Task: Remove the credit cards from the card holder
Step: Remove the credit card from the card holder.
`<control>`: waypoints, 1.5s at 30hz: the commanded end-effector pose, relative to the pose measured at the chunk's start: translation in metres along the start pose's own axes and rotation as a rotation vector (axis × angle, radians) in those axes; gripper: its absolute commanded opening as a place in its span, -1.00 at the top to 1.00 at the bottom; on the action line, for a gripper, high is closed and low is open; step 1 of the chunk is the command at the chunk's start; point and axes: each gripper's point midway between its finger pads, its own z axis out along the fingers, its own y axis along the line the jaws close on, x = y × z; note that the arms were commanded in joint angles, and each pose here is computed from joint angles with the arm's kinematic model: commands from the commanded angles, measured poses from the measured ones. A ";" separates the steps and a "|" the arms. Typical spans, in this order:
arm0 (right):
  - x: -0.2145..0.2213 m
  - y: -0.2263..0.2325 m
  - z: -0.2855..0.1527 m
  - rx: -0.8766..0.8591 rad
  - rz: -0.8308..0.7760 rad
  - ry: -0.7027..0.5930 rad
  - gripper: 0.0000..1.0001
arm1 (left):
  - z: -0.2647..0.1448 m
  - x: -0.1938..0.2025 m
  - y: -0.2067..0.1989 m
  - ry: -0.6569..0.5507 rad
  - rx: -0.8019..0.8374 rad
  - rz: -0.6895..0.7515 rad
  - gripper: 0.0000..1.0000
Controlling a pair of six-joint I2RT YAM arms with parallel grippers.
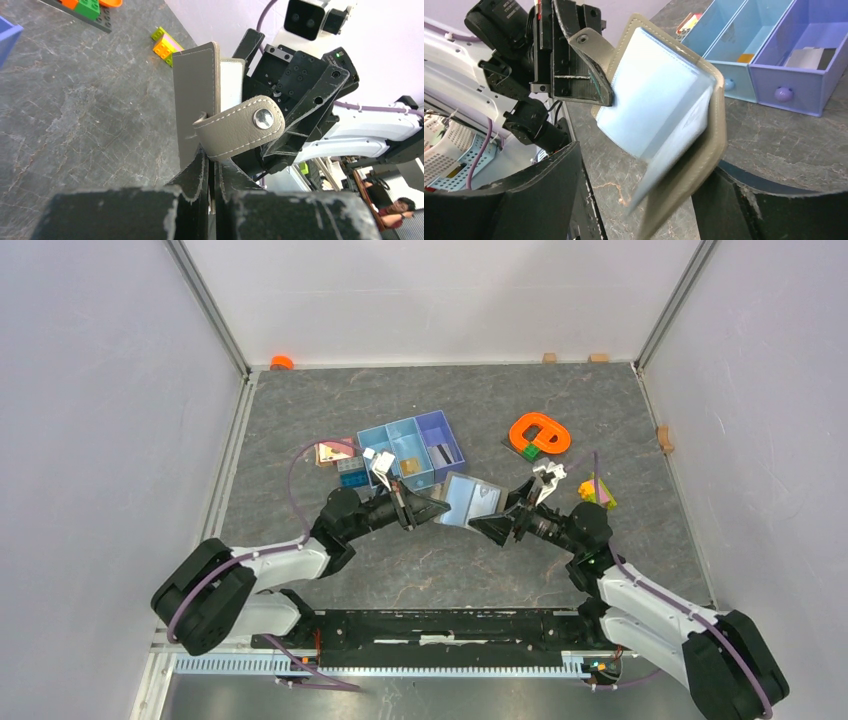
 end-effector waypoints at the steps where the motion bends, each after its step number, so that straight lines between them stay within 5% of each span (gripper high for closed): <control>1: -0.010 -0.010 -0.003 0.066 -0.033 -0.055 -0.62 | -0.005 -0.023 -0.010 -0.097 0.007 0.031 0.96; 10: -0.024 -0.034 -0.022 0.185 -0.012 -0.142 -0.95 | -0.009 -0.027 -0.021 -0.116 0.072 0.016 0.96; 17: -0.035 -0.036 -0.032 0.203 -0.039 -0.207 -0.94 | -0.016 -0.036 -0.024 -0.148 0.077 0.019 0.96; 33: -0.030 -0.009 -0.027 0.029 -0.007 -0.199 -0.06 | -0.022 -0.042 -0.030 -0.167 0.118 0.002 0.96; 39: -0.030 -0.010 -0.028 0.032 -0.009 -0.200 -0.20 | -0.027 -0.048 -0.029 -0.189 0.113 -0.001 0.96; 45: -0.026 -0.019 -0.026 0.069 0.000 -0.178 -0.04 | -0.030 -0.051 -0.032 -0.198 0.123 -0.005 0.96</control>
